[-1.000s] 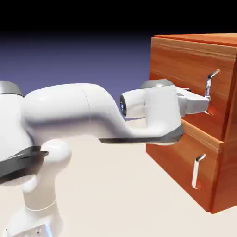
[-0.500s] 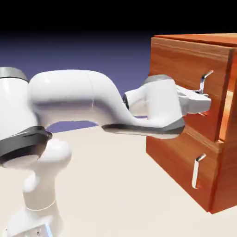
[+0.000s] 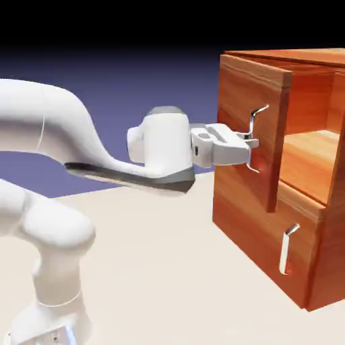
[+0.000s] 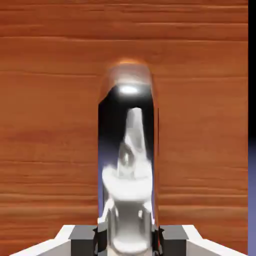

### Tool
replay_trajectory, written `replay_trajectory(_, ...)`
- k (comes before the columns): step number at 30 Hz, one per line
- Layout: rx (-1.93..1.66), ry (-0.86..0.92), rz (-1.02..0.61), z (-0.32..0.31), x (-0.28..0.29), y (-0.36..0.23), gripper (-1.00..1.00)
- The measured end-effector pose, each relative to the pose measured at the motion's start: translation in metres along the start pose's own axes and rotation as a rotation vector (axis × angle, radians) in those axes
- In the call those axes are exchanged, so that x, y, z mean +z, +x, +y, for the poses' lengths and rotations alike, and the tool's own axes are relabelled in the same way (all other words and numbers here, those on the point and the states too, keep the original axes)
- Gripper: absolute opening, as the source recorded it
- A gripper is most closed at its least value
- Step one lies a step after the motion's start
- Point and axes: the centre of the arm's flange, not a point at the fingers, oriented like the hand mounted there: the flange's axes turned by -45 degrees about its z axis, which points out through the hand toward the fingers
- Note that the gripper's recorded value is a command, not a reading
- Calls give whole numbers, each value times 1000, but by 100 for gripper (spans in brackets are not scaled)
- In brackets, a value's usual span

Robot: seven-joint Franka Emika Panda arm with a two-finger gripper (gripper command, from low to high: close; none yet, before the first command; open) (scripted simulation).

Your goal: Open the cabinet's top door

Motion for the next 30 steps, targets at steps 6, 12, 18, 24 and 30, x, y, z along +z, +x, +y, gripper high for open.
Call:
replay_trajectory(6,0,-76,0,-13,-35,0,-100)
replay_trajectory(12,0,-143,0,-26,-65,0,-100)
replay_trajectory(18,-2,-199,0,-38,-89,0,-100)
replay_trajectory(24,2,-239,-1,-48,-107,0,-100)
replay_trajectory(30,1,-280,-1,-59,-124,0,-100)
